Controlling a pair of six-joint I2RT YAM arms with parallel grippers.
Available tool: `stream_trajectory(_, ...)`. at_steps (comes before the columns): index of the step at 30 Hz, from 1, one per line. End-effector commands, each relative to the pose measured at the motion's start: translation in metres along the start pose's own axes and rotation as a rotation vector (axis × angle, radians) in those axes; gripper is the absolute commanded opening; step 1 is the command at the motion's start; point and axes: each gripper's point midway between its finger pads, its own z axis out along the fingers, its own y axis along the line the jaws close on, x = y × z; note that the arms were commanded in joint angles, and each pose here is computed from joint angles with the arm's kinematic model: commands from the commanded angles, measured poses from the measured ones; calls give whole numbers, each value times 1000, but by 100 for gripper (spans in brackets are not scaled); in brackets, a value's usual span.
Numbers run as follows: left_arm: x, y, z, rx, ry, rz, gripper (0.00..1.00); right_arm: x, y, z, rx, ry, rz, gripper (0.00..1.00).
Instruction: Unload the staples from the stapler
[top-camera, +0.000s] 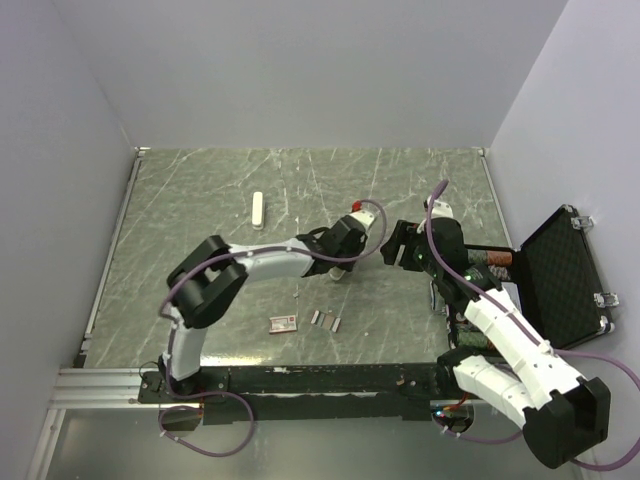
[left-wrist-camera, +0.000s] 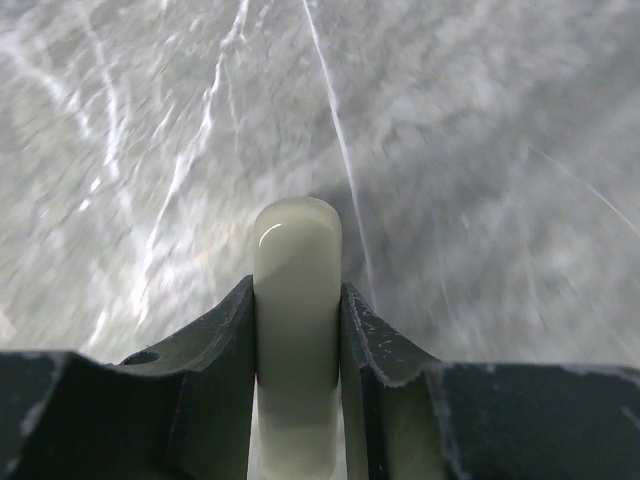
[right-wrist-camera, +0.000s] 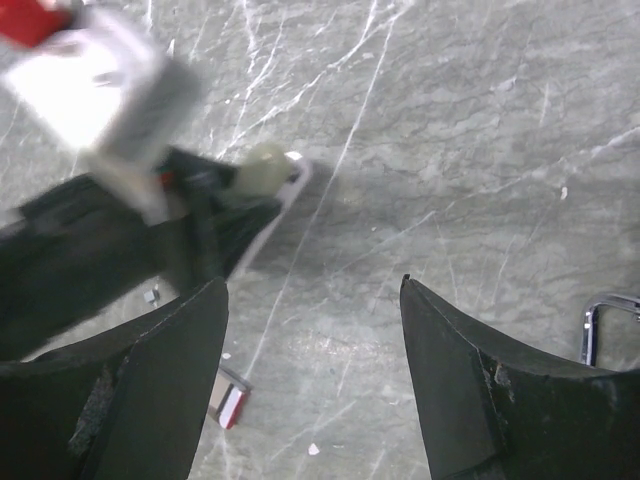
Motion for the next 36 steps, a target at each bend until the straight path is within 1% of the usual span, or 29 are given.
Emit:
stream_trajectory(1, -70, -15, -71, 135, -199, -3, 1, -20, 14, -13, -66, -45, -50, 76)
stream_trajectory(7, -72, -20, -133, 277, -252, 12, 1, -12, 31, -16, -178, -6, -75, 74)
stream_trajectory(15, -72, -13, -196, 487, -307, -2, 1, -9, 65, -35, -385, 30, -164, 72)
stream_trajectory(18, -74, -8, -211, 553, -320, -25, 1, -12, 79, -46, -469, 21, -190, 72)
stream_trajectory(21, -77, -1, -223, 615, -328, -49, 1, -8, 100, -59, -614, 31, -213, 69)
stream_trajectory(26, -76, -1, -239, 747, -295, -60, 1, -6, 130, -81, -831, 38, -253, 67)
stream_trajectory(28, -72, -2, -241, 784, -276, -57, 1, -8, 135, -85, -864, 32, -262, 67)
stream_trajectory(32, -63, -12, -253, 915, -238, -34, 1, -14, 142, -91, -916, 6, -310, 67)
stream_trajectory(36, -54, -19, -262, 1004, -206, -15, 1, -14, 146, -89, -937, 19, -324, 66)
